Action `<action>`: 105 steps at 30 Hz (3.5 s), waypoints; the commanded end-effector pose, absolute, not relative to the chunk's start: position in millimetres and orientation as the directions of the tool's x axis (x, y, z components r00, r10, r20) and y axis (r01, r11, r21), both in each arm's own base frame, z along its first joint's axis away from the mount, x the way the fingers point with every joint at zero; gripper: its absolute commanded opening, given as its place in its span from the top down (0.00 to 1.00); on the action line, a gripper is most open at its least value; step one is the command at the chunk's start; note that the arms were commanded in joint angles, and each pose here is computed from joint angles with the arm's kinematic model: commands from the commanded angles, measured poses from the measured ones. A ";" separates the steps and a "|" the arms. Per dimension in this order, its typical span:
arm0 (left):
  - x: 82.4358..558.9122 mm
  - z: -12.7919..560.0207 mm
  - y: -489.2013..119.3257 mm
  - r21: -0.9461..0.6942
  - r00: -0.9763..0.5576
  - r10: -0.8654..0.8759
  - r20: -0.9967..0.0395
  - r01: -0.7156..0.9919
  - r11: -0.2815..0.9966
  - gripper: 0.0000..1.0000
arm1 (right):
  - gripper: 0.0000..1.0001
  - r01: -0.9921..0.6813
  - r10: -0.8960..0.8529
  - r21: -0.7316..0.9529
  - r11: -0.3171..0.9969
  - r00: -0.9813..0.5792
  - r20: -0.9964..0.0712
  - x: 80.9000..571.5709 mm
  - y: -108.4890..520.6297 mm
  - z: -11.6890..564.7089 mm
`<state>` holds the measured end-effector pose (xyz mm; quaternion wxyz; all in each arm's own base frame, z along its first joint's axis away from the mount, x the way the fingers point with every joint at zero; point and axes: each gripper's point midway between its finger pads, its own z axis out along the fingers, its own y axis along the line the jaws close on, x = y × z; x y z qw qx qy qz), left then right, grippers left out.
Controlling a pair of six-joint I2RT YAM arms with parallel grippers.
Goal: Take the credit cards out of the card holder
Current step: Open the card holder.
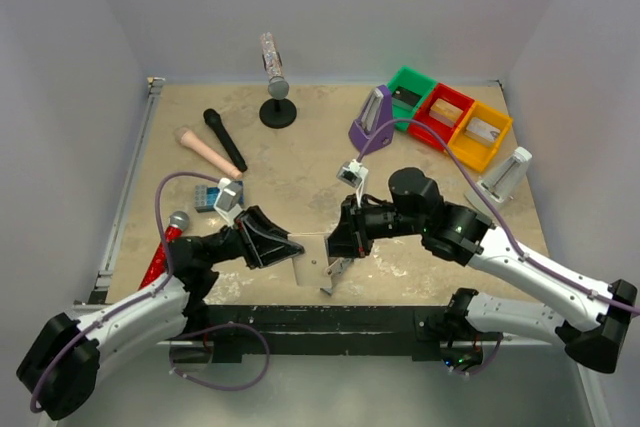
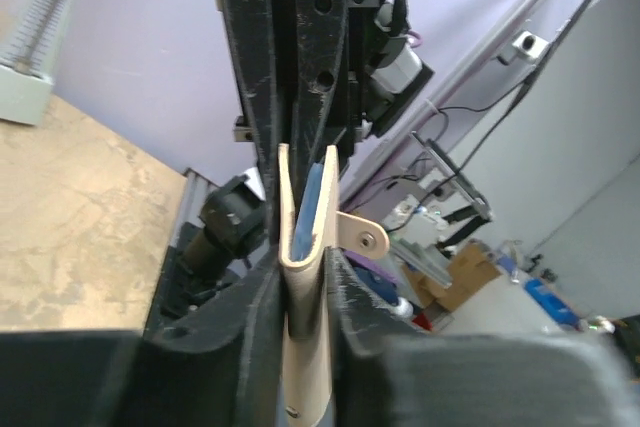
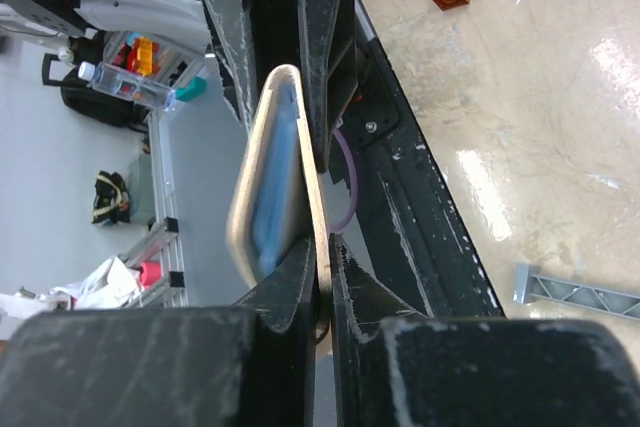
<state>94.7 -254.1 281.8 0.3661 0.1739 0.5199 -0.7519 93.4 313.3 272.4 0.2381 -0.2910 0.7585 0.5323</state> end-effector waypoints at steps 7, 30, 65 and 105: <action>135.5 279.5 -241.9 -0.675 -0.562 -0.445 -0.697 0.724 0.144 0.00 | 1.00 -0.706 -0.164 0.630 0.323 -0.698 -0.697 98.2 300.9 289.5; 117.4 259.6 -255.2 -0.684 -0.608 -0.433 -0.665 0.729 0.027 0.00 | 1.00 -0.516 -0.093 0.580 0.630 -0.792 -0.604 139.9 288.9 258.0; 113.3 251.5 -252.9 -0.661 -0.579 -0.379 -0.721 0.739 0.128 0.59 | 1.00 -0.499 -0.025 0.734 0.460 -0.834 -0.551 129.2 300.4 267.8; 113.5 249.5 -245.8 -0.660 -0.565 -0.401 -0.721 0.736 0.151 1.00 | 1.00 -0.507 -0.026 0.755 0.415 -0.837 -0.547 126.8 299.7 262.4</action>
